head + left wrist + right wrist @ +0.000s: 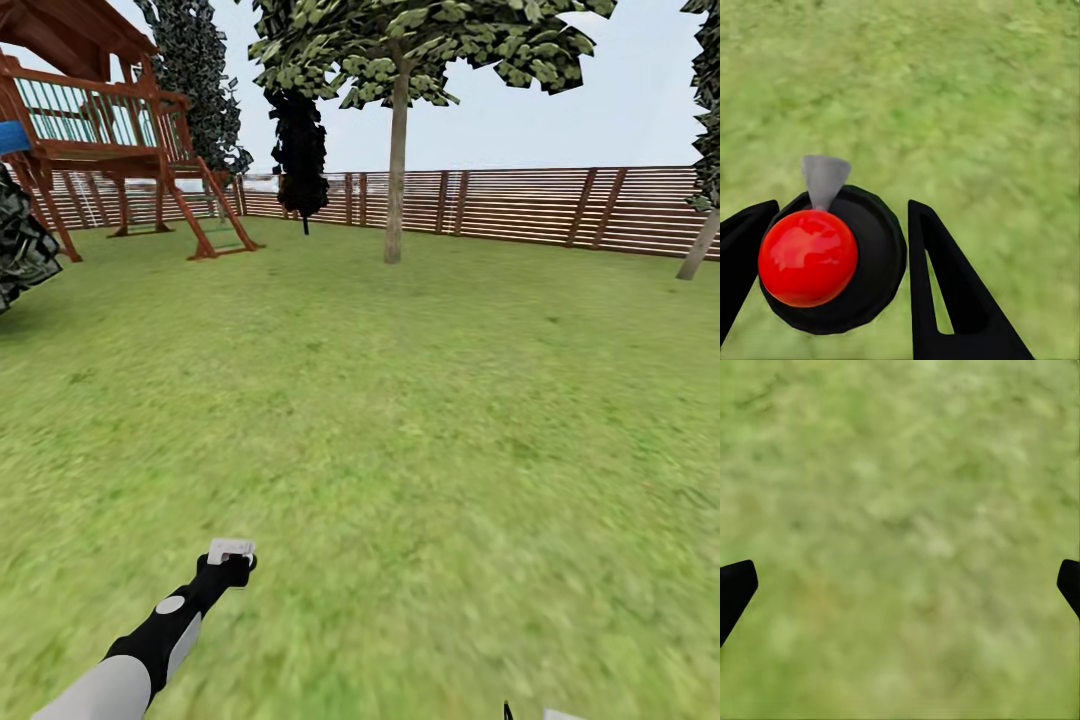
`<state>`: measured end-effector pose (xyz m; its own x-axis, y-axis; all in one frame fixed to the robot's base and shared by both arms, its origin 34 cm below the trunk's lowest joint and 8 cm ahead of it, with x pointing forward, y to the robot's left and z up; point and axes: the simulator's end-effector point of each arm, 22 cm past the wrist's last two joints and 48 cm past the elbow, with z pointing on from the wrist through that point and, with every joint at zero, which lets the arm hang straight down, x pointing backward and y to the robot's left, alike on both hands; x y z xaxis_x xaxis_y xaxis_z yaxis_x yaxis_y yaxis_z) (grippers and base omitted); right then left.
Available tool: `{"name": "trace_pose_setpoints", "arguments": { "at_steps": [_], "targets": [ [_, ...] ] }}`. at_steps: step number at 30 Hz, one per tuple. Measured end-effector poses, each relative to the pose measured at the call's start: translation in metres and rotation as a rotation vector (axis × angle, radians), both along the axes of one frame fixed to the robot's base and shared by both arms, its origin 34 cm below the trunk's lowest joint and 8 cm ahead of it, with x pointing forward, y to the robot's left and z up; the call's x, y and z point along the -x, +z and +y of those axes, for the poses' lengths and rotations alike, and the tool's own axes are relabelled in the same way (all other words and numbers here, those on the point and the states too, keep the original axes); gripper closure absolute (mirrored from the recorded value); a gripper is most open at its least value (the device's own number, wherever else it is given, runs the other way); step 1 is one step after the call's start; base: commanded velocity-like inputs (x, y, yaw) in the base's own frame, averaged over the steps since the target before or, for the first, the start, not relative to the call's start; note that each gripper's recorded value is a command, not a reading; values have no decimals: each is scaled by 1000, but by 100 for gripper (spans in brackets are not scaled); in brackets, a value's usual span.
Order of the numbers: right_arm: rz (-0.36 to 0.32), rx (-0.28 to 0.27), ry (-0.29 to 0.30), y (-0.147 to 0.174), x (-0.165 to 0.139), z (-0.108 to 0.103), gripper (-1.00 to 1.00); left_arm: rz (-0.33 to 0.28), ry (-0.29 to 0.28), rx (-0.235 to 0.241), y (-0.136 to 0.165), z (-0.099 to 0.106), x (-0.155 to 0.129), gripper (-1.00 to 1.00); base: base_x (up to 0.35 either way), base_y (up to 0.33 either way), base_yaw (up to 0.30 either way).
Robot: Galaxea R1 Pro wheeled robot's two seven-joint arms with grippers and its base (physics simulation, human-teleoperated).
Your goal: In the garden, pick up the pesticide atomizer on the floor and spray pesticide onto both trees until each tree trunk is fully covered.
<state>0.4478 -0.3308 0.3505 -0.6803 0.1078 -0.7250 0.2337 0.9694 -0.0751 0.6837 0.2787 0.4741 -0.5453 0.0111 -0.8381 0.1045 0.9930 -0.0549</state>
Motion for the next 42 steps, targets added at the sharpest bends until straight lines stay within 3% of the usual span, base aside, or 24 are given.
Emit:
{"name": "trace_pose_setpoints", "arguments": {
  "at_steps": [42],
  "targets": [
    [0, 0, 0, 0, 0, 0, -100, 2, -1, 3, 0, -2, 0, 100, 337, -26, 0]
  ]
}}
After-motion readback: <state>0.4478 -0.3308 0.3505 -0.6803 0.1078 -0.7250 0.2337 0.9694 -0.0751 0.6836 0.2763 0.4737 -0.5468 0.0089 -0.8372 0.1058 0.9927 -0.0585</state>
